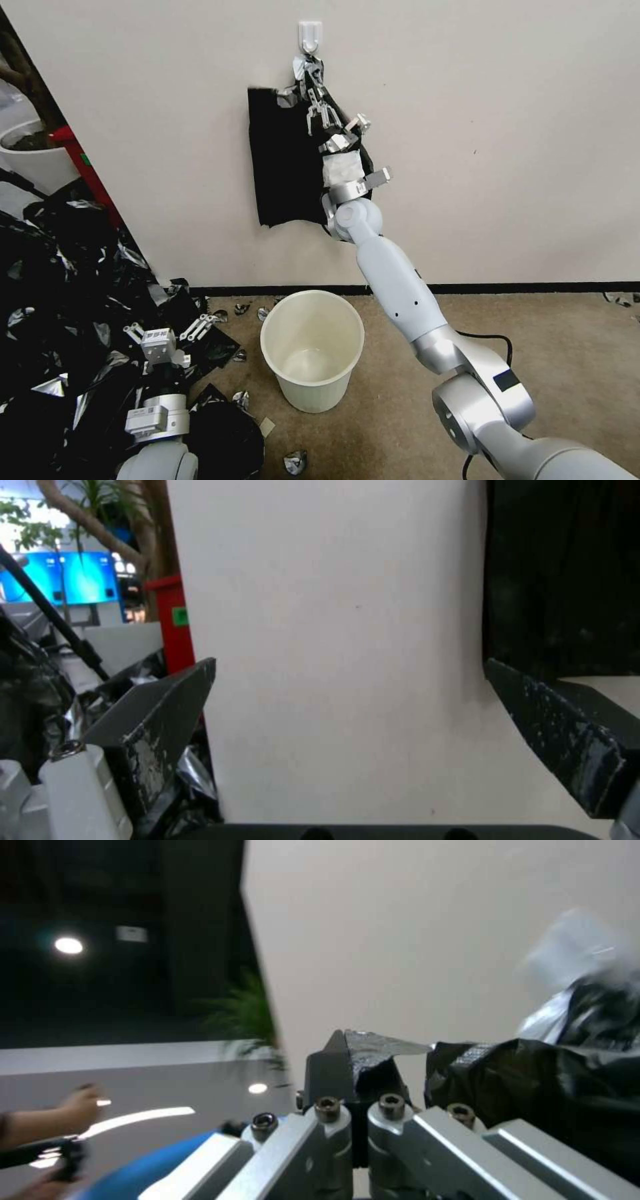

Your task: Place a trash bag onto the trash bin.

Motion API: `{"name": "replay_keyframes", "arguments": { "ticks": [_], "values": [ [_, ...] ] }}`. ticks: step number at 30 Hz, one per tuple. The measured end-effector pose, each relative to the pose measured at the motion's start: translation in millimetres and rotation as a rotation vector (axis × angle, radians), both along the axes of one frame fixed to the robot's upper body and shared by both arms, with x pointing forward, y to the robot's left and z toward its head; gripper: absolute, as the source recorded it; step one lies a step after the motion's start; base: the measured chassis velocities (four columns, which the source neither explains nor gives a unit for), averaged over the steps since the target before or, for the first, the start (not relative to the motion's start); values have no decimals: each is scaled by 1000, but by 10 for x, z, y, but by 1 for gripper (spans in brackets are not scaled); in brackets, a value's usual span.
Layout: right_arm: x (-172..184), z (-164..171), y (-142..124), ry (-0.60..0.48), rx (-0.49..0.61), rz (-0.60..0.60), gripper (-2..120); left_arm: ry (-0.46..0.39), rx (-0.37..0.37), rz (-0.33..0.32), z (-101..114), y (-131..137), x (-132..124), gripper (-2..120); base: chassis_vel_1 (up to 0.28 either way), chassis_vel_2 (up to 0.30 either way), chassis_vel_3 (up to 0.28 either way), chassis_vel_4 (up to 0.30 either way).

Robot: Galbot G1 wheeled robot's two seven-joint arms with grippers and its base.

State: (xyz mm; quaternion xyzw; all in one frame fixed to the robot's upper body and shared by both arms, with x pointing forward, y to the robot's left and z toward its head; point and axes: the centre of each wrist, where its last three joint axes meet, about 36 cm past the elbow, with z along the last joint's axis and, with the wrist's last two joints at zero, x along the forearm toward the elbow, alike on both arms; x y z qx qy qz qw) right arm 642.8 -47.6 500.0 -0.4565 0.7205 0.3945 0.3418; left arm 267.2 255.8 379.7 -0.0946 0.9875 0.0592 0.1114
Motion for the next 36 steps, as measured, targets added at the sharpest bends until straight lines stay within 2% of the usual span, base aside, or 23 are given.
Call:
{"name": "replay_keyframes", "arguments": {
  "ticks": [5,14,16,19,27,30,32,33,34,36],
  "values": [
    [-375,-283,-44,-86,-1,121,0,2,1,3,-22,15,20,100,0,0,0,0],
    [-968,-749,-130,-108,-35,222,0,1,-1,5,-71,23,40,100,0,0,0,0],
    [-1197,-962,-189,-116,-83,259,0,-1,-2,6,-78,25,59,100,0,0,0,0],
    [-1344,-1150,-261,-126,-141,285,0,-4,-4,7,-81,25,81,100,0,0,0,0],
    [-1489,-1459,-421,-149,-276,321,0,-35,-15,-4,-41,70,199,100,0,0,0,0],
    [-1450,-1531,-503,-154,-327,313,0,-76,-61,-42,21,84,312,100,0,0,0,0],
    [-1405,-1518,-540,-155,-337,302,0,-118,-118,-92,107,71,422,100,0,0,0,0],
    [-1405,-1518,-540,-155,-337,302,0,-118,-118,-92,107,71,422,100,0,0,0,0],
    [-1375,-1498,-556,-155,-339,292,0,-158,-165,-143,226,45,526,100,0,0,0,0],
    [-1324,-1452,-570,-158,-344,271,0,-193,-212,-239,456,29,686,100,0,0,0,0]
  ]
}}
